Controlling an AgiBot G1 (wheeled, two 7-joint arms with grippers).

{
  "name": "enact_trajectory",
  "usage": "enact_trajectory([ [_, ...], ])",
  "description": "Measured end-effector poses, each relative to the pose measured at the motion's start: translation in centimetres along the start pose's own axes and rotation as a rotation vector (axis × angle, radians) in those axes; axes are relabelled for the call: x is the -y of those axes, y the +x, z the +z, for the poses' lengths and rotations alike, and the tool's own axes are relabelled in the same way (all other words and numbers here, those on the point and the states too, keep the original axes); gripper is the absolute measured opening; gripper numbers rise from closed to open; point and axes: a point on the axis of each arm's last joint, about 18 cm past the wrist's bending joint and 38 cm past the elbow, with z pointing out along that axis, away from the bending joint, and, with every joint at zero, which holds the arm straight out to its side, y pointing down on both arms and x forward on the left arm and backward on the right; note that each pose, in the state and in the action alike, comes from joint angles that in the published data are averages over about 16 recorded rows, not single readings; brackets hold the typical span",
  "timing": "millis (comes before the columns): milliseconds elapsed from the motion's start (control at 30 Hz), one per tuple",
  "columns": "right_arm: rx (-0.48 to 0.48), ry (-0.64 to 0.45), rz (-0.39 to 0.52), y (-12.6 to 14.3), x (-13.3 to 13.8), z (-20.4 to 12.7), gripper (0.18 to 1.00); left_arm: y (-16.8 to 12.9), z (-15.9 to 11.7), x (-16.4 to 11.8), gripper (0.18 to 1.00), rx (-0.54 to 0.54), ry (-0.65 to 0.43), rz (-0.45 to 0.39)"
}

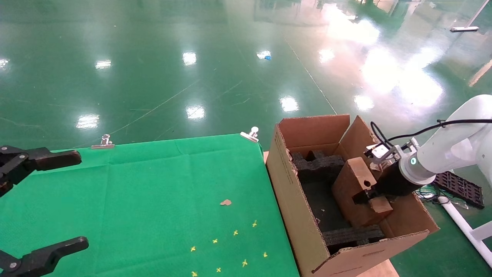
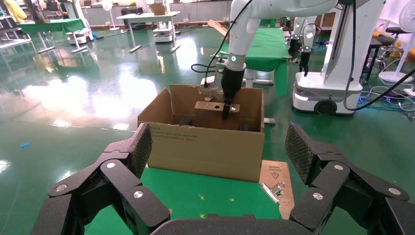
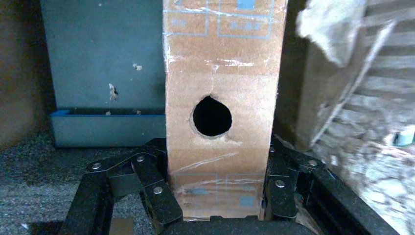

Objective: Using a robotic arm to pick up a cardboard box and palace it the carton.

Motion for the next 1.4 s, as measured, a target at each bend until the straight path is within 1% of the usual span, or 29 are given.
enact_trajectory([
  [233,-0.002,-0.004,0.003,0.1,0.1,-0.3,0.339,0.0,0.0,0.0,0.999,0.000,0.000,0.000],
  [467,-0.004,-0.010,0.005,0.0,0.1,-0.5,0.408,0.0,0.0,0.0,1.001,0.000,0.000,0.000],
  [667,-0.003,-0.011,0.002,0.0,0.2,-0.5,0.506,0.0,0.0,0.0,1.001,0.000,0.000,0.000],
  [767,-0.001,-0.009,0.000,-0.1,0.2,-0.6,0.574,0.0,0.0,0.0,1.001,0.000,0.000,0.000],
  [867,0.000,-0.005,-0.004,-0.1,0.4,-0.8,0.625,0.0,0.0,0.0,1.001,0.000,0.000,0.000],
  [1033,0.002,0.011,-0.012,0.0,1.0,-1.4,0.740,0.0,0.0,0.0,1.001,0.000,0.000,0.000],
  [1200,0.005,0.043,-0.023,0.3,2.0,-2.8,0.841,0.0,0.0,0.0,1.001,0.000,0.000,0.000],
  [1400,0.006,0.100,-0.038,0.8,3.7,-5.4,0.930,0.0,0.0,0.0,1.001,0.000,0.000,0.000],
])
